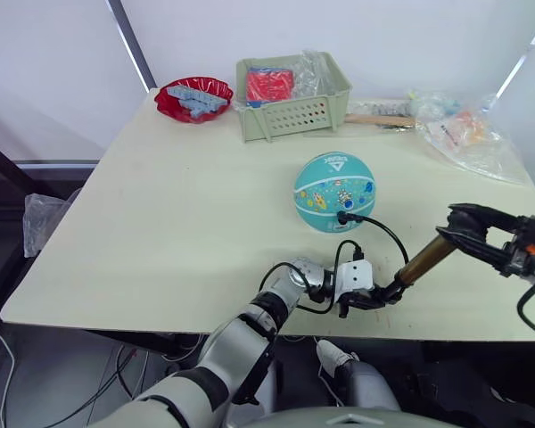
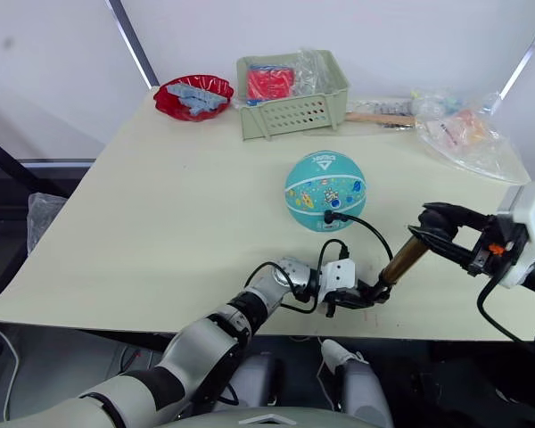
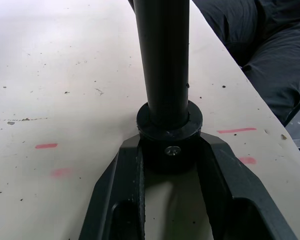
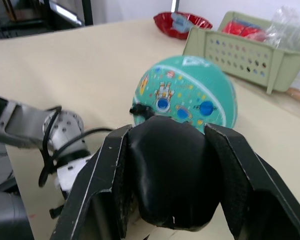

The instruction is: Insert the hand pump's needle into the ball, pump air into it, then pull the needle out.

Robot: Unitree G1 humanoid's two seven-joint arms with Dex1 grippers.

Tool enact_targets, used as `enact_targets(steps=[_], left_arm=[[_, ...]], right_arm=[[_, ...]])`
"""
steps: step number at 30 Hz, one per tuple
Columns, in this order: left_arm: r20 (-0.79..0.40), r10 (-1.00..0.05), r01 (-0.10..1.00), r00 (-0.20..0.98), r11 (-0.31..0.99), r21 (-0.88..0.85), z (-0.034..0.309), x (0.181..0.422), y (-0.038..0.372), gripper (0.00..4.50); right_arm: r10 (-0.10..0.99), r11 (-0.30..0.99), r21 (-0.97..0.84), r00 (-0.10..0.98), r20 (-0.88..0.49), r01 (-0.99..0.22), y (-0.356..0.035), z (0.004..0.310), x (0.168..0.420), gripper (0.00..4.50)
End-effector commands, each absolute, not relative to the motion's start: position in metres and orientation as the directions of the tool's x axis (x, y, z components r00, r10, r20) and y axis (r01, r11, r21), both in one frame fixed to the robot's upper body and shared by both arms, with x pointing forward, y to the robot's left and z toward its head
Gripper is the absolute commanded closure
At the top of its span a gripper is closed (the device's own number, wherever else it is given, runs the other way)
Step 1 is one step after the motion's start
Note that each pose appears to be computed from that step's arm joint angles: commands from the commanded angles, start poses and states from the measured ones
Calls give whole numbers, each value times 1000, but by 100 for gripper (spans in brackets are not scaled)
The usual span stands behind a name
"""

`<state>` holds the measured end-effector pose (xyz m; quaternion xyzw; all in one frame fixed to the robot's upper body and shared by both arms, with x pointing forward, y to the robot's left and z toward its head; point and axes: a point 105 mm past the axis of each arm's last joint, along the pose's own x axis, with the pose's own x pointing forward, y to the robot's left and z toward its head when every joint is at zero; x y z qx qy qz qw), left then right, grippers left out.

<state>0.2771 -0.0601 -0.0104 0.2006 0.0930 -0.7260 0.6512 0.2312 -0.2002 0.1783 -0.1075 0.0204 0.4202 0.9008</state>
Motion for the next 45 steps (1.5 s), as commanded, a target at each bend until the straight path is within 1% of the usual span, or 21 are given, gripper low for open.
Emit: enact_targets(steps=[1,6,9,11,15,20,25,31,36,42,43,45], left_arm=[[-525,-841,986,-133,-164,13,-46,259,-40,345],[-523,-842,986,-133,-163,13,-46,259,-40,345],[-523,-842,987,-132,-163,13,-45,259,-40,345],[-523,-842,987,-132,-163,13,-45,259,-40,345],[-523,-842,986,-135,-166,12,-46,258,-41,345],[-521,-843,986,-137,-167,11,-46,258,-42,345],[-519,-843,985,-141,-170,9,-46,256,-43,345],[-520,-842,985,-141,-170,9,-46,257,-43,345],[-519,-843,986,-138,-167,8,-46,257,-43,345],[-518,-844,986,-138,-165,7,-46,256,-43,345],[-517,-845,986,-137,-165,7,-46,256,-43,345],[-517,-845,987,-134,-161,8,-47,257,-43,345]], right_arm=[[741,627,-111,634,-222,-771,-197,134,229,278],[735,627,-123,636,-236,-769,-193,117,226,278],[740,622,-143,638,-212,-770,-187,118,225,280],[736,633,-151,651,-185,-759,-188,125,227,280],[731,645,-214,674,-109,-734,-198,164,230,280],[725,656,-253,687,-50,-711,-208,206,231,280],[726,657,-267,687,-30,-706,-215,233,229,280],[730,661,-298,682,40,-689,-224,285,226,280],[724,678,-288,684,96,-677,-227,311,225,280],[720,680,-279,690,77,-678,-227,311,228,280],[714,685,-269,697,62,-677,-227,305,230,280],[713,681,-235,701,0,-693,-223,282,234,280]])
